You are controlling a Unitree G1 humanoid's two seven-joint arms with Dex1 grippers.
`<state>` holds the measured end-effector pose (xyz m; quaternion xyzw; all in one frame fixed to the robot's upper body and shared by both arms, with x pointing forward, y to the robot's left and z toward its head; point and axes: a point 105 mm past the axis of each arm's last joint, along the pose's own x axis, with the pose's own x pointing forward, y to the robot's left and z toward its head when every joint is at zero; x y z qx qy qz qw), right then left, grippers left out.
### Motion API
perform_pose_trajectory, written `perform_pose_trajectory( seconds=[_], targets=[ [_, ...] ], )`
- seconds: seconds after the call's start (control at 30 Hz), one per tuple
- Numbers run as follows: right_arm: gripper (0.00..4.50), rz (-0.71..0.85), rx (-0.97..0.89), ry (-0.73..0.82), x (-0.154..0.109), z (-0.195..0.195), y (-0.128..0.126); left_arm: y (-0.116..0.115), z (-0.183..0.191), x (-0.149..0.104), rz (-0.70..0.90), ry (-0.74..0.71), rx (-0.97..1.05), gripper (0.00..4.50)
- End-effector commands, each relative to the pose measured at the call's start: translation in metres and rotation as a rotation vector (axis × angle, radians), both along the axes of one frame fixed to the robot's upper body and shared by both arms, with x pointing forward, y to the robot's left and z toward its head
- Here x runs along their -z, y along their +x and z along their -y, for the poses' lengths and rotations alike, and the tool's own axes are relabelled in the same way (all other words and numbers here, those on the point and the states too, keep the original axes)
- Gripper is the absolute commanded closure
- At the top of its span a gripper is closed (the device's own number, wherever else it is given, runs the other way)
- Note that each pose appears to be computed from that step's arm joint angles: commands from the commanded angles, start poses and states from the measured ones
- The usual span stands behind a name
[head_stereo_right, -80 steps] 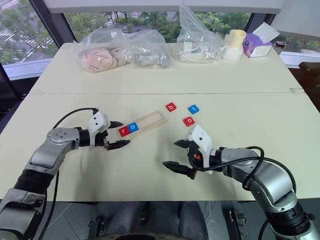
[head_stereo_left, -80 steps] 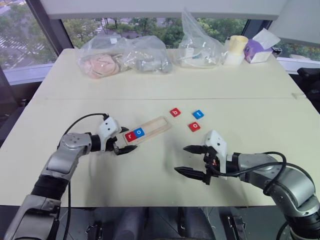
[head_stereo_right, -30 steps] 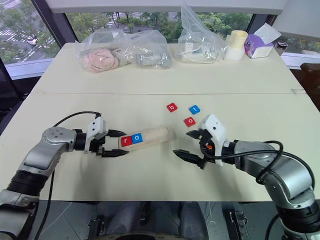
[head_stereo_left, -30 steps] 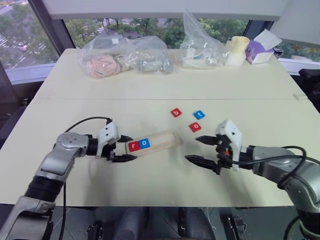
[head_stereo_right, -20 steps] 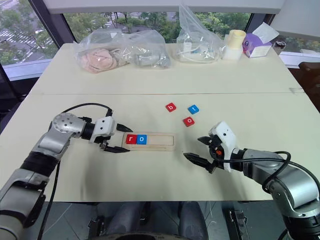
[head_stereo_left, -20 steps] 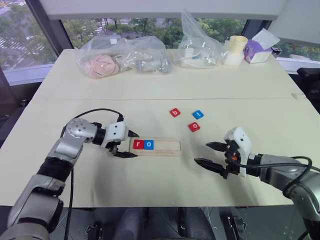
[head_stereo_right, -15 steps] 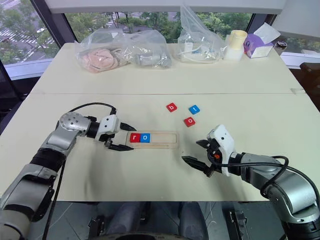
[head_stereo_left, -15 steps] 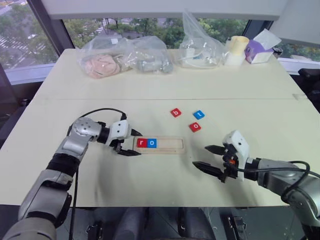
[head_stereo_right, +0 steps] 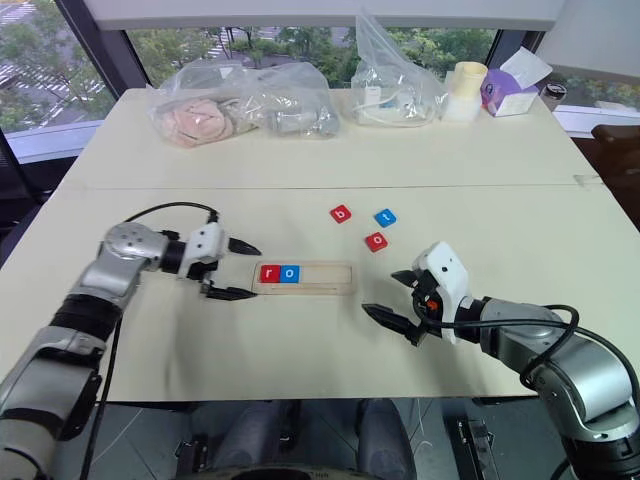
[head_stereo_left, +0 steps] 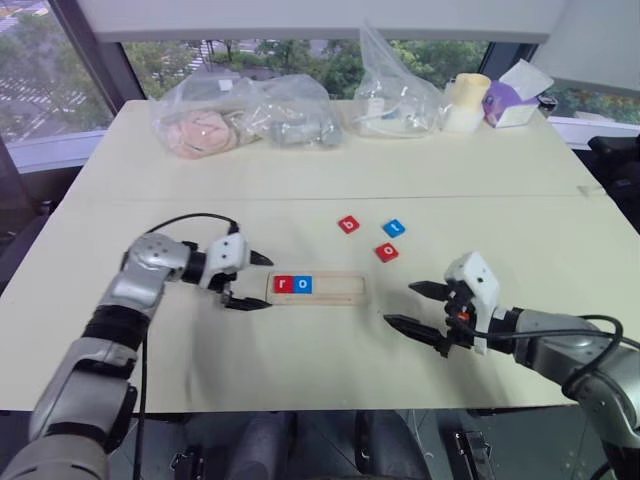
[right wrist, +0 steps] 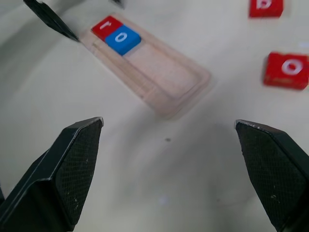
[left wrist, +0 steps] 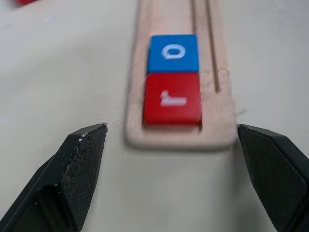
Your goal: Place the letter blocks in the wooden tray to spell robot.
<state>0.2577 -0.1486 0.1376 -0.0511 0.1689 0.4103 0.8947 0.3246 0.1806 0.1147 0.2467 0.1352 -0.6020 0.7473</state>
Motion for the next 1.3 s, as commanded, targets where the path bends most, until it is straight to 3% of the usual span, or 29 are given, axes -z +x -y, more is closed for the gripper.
perform_pose_trajectory(
  seconds=[0.03, 0.2, 0.37, 0.57, 0.73, 0.83, 1.0, 1.17, 1.3],
  targets=[
    [0.00, 0.094, 0.031, 0.025, -0.014, -0.007, 0.027, -0.011, -0.020, -0.039, -0.002, -0.103, -0.109, 0.02],
    [0.00, 0.174, 0.129, -0.129, -0.005, -0.021, 0.094, -0.016, -0.029, -0.076, 0.015, -0.335, -0.323, 0.02],
    [0.00, 0.148, 0.200, -0.091, -0.006, -0.040, 0.146, -0.033, -0.027, -0.085, 0.047, -0.374, -0.416, 0.02],
    [0.00, 0.118, 0.211, -0.074, -0.004, -0.062, 0.172, -0.035, -0.028, -0.091, 0.130, -0.416, -0.549, 0.02],
    [0.00, 0.055, 0.219, -0.104, 0.018, -0.079, 0.175, -0.040, -0.023, -0.080, 0.125, -0.416, -0.580, 0.02],
    [0.84, 0.052, 0.237, -0.134, 0.027, -0.079, 0.175, -0.040, -0.024, -0.080, 0.132, -0.420, -0.597, 0.00],
    [3.31, 0.072, 0.263, -0.123, 0.025, -0.081, 0.176, -0.040, -0.022, -0.078, 0.135, -0.408, -0.593, 0.00],
    [3.30, 0.201, 0.308, -0.061, -0.010, -0.075, 0.177, -0.039, -0.007, -0.078, 0.131, -0.397, -0.533, 0.00],
    [3.30, 0.279, 0.483, 0.006, -0.046, -0.037, 0.156, -0.043, 0.018, -0.074, 0.120, -0.360, -0.418, 0.00]
  ],
)
